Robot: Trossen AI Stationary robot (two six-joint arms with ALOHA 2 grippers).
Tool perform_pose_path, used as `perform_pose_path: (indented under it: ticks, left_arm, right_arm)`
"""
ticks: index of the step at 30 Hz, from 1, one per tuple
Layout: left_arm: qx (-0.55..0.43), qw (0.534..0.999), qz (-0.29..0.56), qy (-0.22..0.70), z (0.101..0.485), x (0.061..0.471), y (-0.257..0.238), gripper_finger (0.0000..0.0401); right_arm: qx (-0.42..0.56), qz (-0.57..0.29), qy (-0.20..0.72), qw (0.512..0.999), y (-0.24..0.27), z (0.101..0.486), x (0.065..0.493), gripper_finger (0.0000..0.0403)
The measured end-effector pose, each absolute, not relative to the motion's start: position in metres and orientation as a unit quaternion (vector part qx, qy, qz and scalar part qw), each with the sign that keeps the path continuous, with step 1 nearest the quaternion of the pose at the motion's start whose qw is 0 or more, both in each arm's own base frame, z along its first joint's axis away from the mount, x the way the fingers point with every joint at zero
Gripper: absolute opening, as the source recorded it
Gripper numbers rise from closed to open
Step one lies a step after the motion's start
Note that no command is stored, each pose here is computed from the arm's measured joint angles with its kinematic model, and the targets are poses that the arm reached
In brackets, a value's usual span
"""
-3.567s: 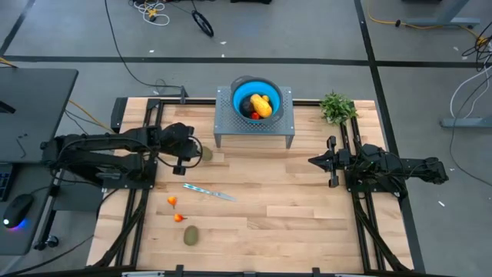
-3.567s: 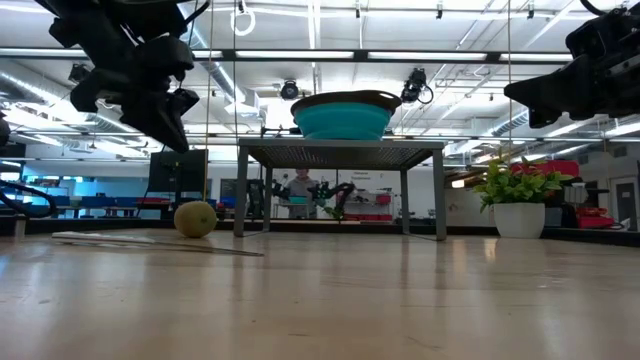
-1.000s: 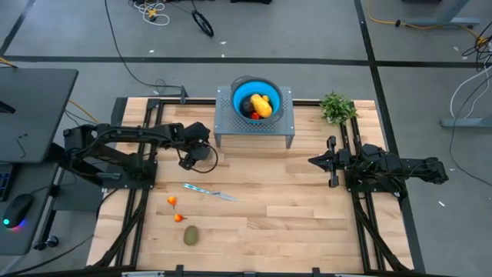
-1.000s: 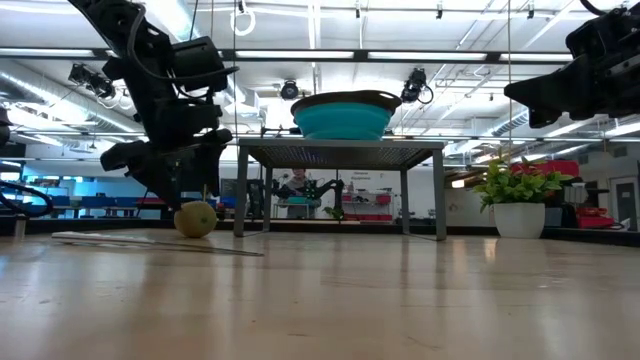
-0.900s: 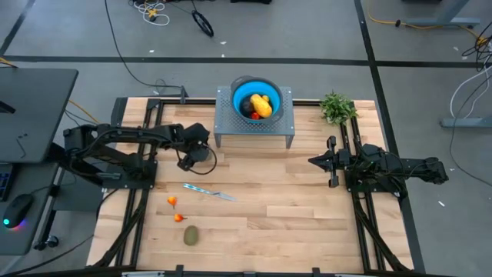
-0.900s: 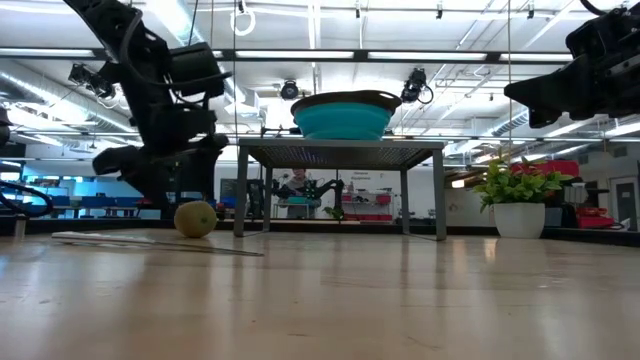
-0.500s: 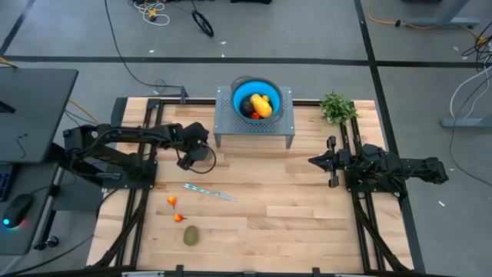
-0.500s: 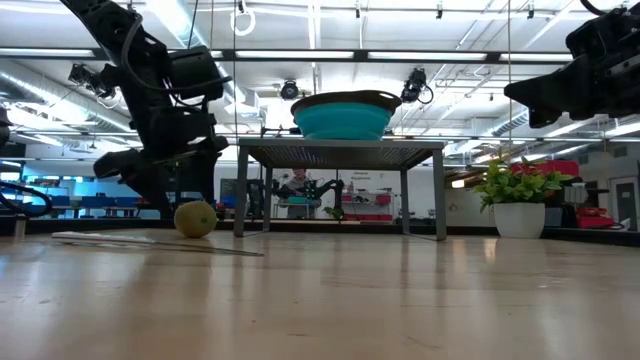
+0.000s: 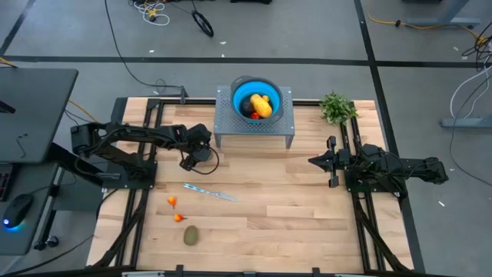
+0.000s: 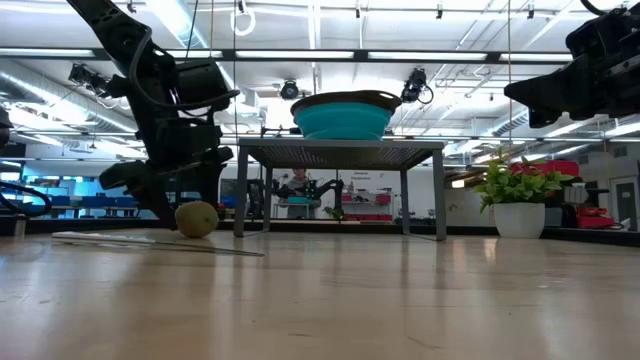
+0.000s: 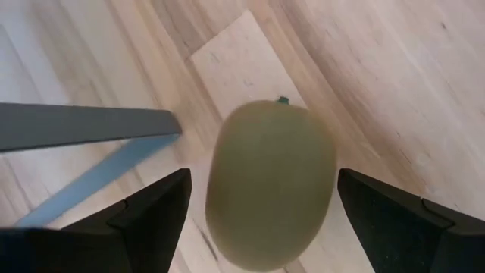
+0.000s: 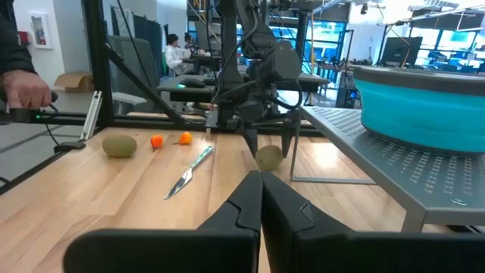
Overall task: Pick & Place Fruit
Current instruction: Put the top kiwi into the blue bin
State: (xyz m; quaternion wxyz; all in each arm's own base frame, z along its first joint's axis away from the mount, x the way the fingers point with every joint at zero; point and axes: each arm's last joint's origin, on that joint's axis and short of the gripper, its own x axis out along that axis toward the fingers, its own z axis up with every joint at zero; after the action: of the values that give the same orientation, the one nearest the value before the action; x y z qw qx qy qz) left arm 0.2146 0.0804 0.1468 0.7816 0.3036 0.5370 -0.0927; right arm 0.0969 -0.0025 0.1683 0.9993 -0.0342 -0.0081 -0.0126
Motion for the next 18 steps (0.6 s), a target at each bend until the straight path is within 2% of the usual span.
perform_pose_path:
  ticks: [18]
  left_arm:
    - [0.31, 0.769, -0.071, 0.555, 0.1418, 0.2171, 0.0838, 0.0343]
  right_arm:
    - [-0.034, -0.013, -0.008, 0.999, -0.0025, 0.1682, 0.0969, 0.0007]
